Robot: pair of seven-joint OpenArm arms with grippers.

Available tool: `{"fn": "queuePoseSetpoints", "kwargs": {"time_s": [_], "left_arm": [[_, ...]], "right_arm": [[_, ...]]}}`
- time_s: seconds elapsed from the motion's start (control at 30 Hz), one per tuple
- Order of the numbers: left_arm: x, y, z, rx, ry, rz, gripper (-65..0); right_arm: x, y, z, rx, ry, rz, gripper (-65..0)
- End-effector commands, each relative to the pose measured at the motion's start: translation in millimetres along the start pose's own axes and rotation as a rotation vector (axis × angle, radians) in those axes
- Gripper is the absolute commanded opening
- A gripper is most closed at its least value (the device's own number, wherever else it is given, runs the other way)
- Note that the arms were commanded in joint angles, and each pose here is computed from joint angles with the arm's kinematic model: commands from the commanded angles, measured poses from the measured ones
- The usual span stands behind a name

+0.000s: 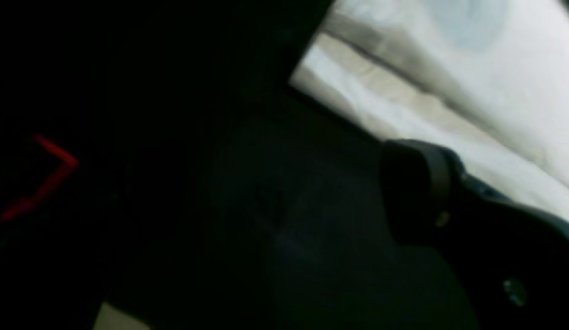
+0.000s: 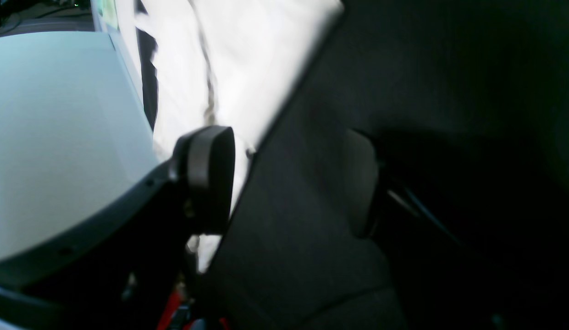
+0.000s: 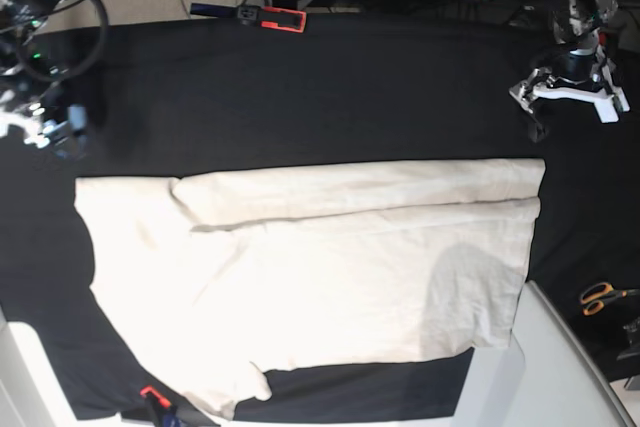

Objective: Fold the T-shirt properly

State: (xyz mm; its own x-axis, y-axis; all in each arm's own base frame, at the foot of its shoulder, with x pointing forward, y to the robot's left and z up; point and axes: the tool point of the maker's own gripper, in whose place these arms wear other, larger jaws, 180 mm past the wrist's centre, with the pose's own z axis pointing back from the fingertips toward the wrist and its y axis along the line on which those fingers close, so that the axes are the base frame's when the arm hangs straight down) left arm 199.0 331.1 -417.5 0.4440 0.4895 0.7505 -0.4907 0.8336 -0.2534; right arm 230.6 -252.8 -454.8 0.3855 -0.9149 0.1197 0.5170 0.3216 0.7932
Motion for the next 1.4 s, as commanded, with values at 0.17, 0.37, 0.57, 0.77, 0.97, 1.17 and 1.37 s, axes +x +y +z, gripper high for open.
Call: {"fn": "queuePoseSetpoints", "kwargs": {"time_s": [0.17,0.37,0.57,0.77,0.97,1.17,1.37], "left_arm": [[-0.1,3.9,-3.3,-0.019,0.033,0.061,0.0],[-0.4,6.8,-2.4,-0.013,0.035,0.058,0.0],[-0.7,10.1,-3.3,-0.008,0.041,0.051,0.0],[-9.7,18.0,-5.2,0.011,0.065,0.061,0.0],[-21.0,27.6,-5.7,0.046,0.091,0.025,0.0],[-26.5,35.3,-4.0,0.099,0.103,-0.099,0.0],[-29.2,25.8,-4.2,0.046,0.109,-0.116,0.0]], "right_arm": [[8.9,5.6,-12.2,0.044,0.002,-0.045,-31.8],[23.3,16.8,-15.1,0.06,-0.01,-0.025,-31.8],[33.5,36.7,-23.4,0.099,-0.029,-0.017,-32.0],[36.1,19.3,-29.5,0.057,-0.059,-0.136,-31.8],[33.9,12.9,-40.7,0.055,-0.043,-0.185,-31.8],[51.4,11.5,-47.9,0.055,-0.076,-0.214,-31.8],[57.1,19.8,-62.3,0.076,-0.071,-0.254,-32.0]]}}
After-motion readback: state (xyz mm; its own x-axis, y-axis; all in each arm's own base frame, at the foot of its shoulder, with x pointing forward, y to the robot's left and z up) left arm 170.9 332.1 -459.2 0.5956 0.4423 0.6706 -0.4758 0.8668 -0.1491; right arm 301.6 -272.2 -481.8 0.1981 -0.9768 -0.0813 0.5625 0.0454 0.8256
